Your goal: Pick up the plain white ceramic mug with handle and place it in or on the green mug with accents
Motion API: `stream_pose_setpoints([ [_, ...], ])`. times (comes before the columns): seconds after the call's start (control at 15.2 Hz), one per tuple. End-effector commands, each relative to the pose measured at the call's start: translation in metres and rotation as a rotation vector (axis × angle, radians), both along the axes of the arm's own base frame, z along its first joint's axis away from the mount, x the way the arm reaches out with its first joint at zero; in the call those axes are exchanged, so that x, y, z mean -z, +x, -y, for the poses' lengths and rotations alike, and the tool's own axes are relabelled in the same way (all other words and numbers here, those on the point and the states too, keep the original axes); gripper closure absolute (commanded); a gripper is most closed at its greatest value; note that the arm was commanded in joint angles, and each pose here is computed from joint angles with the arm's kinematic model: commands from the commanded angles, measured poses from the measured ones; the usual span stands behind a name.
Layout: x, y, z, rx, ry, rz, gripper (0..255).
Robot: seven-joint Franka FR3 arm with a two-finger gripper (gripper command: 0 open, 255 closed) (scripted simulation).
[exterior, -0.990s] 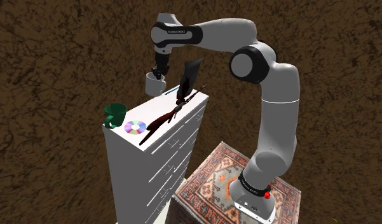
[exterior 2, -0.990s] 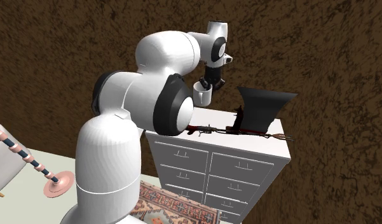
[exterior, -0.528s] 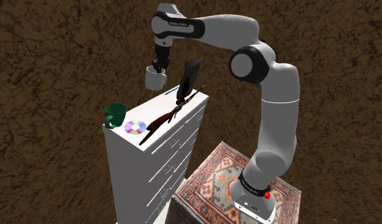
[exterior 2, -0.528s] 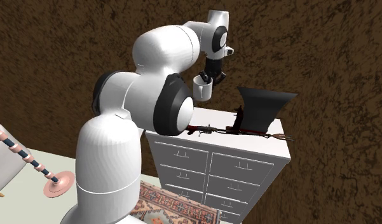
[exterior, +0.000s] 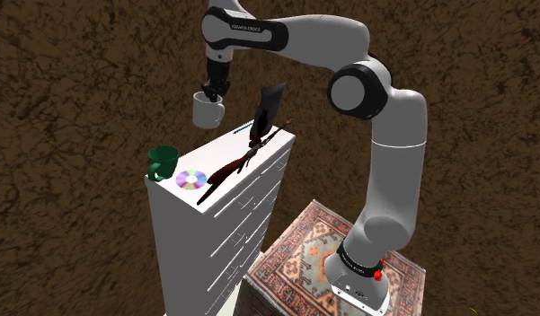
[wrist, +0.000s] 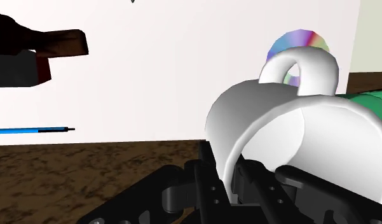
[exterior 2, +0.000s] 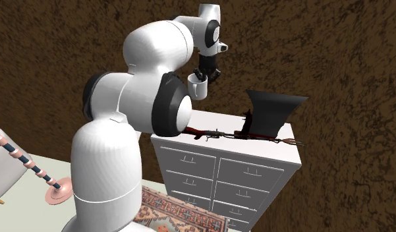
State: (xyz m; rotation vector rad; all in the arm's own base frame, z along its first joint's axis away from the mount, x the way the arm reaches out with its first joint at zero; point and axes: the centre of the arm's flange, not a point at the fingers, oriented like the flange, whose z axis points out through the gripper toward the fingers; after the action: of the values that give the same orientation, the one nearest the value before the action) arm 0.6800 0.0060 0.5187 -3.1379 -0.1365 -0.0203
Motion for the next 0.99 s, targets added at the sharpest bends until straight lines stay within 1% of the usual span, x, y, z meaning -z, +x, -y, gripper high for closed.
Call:
stream_pose_setpoints([
  [0.0,-0.003,-0.001,-0.026,0.001,0.000,0.000,255],
  [0.79,-0.014,-0.012,-0.183,0.001,0.000,0.000,255],
  [0.92,-0.010,-0.013,-0.191,0.001,0.000,0.000,255],
])
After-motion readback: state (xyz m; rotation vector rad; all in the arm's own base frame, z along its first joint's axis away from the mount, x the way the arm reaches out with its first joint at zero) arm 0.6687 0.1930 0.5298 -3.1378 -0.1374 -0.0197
